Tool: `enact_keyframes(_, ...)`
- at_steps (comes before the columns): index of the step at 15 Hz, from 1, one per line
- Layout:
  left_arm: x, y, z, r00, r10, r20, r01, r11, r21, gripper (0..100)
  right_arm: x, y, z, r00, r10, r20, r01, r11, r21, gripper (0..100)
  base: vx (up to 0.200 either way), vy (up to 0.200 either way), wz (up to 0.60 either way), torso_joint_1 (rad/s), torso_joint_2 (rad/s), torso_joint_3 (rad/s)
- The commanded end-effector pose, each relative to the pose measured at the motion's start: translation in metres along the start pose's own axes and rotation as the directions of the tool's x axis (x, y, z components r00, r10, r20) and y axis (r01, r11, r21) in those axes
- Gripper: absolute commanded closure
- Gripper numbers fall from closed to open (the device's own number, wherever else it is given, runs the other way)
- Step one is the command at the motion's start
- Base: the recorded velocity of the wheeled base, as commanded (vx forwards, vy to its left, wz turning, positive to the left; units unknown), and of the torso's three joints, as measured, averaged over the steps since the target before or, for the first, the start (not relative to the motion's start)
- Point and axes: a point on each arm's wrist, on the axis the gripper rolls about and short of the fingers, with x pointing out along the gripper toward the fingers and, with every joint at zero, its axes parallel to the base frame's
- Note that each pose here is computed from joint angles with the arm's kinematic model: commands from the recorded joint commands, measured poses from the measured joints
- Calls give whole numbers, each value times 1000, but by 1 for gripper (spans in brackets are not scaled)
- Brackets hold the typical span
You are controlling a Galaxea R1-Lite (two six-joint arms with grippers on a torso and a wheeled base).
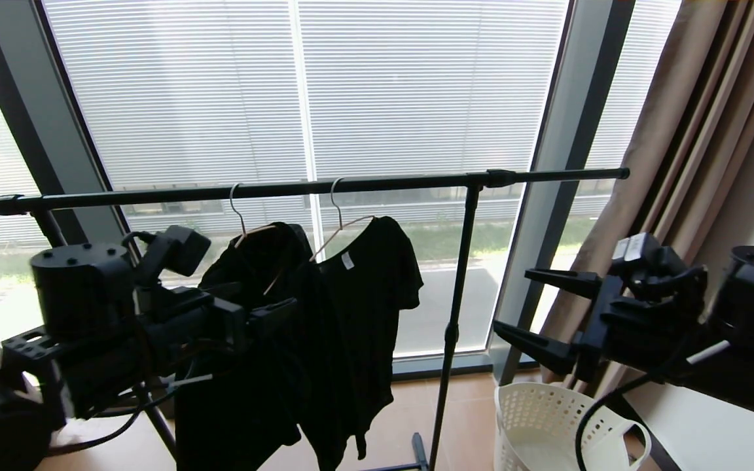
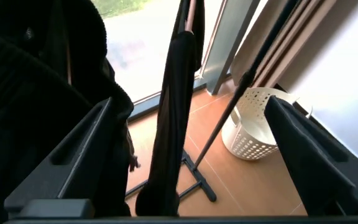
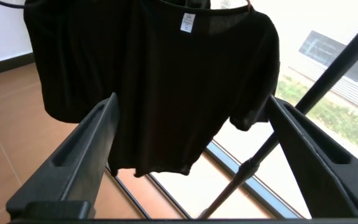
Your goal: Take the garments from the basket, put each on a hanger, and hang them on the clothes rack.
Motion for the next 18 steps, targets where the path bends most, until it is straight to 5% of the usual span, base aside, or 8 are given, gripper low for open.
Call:
enact_keyframes(1,-75,-17,-10,997,-14,81,7,996,90,0,-74,38,6,994,-84,77,88,995,-46,0,0,0,0,0,0,0)
enact_keyframes(5,-149,-29,-52,990,22,137,-50,976,210,0,-161,86,-20,953,-303,0,303,953,-29,0,0,0,0,0,0,0)
enact_keyframes(7,-175,-33,-63,985,100,140,-128,970,207,0,-192,101,-32,933,-359,-17,359,933,-29,0,0,0,0,0,0,0)
enact_keyframes(9,-213,-39,-75,978,151,146,-179,963,200,0,-220,119,-54,878,-475,-55,475,880,-14,0,0,0,0,0,0,0)
enact_keyframes(10,-236,-44,-83,974,167,150,-195,962,189,0,-223,126,-66,819,-572,-51,573,820,-2,0,0,0,0,0,0,0)
enact_keyframes(13,-246,-49,-105,944,303,132,-319,940,123,0,-221,137,-92,727,-687,-13,687,727,6,0,0,0,0,0,0,0)
enact_keyframes(15,-241,-49,-129,920,375,113,-386,917,100,0,-221,138,-92,719,-695,3,694,719,31,0,0,0,0,0,0,0)
enact_keyframes(18,-238,-49,-138,905,413,103,-421,905,62,0,-220,137,-90,748,-664,-14,663,746,57,0,0,0,0,0,0,0)
